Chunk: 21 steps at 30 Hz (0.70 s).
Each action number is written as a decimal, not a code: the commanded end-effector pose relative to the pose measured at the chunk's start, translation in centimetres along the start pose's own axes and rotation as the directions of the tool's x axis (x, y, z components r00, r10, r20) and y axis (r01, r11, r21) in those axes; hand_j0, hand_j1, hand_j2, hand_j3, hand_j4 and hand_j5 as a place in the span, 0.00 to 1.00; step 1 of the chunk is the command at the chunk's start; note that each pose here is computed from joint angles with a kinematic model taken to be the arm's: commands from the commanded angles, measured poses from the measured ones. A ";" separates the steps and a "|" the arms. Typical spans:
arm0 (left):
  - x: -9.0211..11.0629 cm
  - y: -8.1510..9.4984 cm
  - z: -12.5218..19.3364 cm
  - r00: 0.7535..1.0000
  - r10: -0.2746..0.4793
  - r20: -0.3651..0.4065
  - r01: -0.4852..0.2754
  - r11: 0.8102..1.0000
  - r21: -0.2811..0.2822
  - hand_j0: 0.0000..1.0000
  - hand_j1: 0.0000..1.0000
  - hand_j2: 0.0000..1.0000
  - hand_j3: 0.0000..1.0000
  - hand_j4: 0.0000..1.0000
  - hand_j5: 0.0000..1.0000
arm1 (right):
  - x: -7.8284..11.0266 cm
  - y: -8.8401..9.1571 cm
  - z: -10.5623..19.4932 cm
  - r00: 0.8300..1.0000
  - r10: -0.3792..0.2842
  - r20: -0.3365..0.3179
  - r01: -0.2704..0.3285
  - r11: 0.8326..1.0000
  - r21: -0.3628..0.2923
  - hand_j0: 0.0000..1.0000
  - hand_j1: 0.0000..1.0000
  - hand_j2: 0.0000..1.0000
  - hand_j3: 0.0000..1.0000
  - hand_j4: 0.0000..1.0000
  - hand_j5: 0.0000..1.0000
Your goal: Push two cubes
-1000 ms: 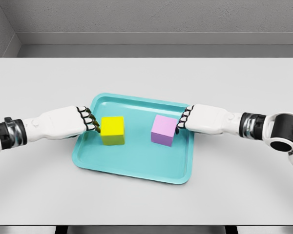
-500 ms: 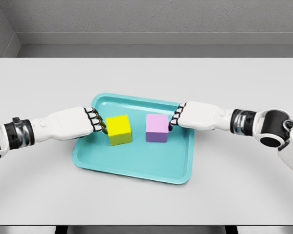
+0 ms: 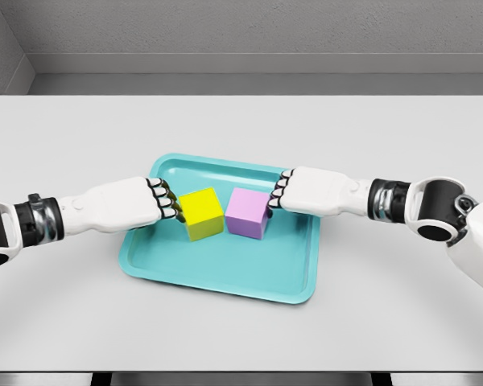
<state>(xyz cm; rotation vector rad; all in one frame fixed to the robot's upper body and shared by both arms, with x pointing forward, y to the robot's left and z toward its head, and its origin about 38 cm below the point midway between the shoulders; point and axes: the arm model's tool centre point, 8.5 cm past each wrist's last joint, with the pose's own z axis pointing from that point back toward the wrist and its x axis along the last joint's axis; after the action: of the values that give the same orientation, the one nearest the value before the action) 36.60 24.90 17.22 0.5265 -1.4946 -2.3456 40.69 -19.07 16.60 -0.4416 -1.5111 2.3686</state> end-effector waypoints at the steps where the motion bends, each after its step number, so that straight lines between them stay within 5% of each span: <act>1: -0.1 0.0 0.0 1.000 0.005 -0.003 -0.005 1.000 0.004 0.77 0.77 0.77 0.77 0.77 0.77 | -0.4 0.6 0.0 1.000 -0.020 -0.012 0.020 1.000 0.010 0.62 0.62 0.62 0.62 0.62 0.62; 21: -0.9 -0.5 0.8 1.000 0.010 -0.029 -0.011 1.000 -0.016 0.74 0.74 0.74 0.74 0.74 0.74 | -1.5 -0.1 -1.3 0.999 -0.022 -0.029 0.022 1.000 0.000 0.62 0.62 0.62 0.62 0.62 0.62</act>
<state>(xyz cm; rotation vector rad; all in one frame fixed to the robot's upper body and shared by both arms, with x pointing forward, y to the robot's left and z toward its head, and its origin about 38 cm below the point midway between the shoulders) 37.04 26.04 17.22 0.5473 -1.4599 -2.3356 42.55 -18.73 16.26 -0.4605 -1.4870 2.3440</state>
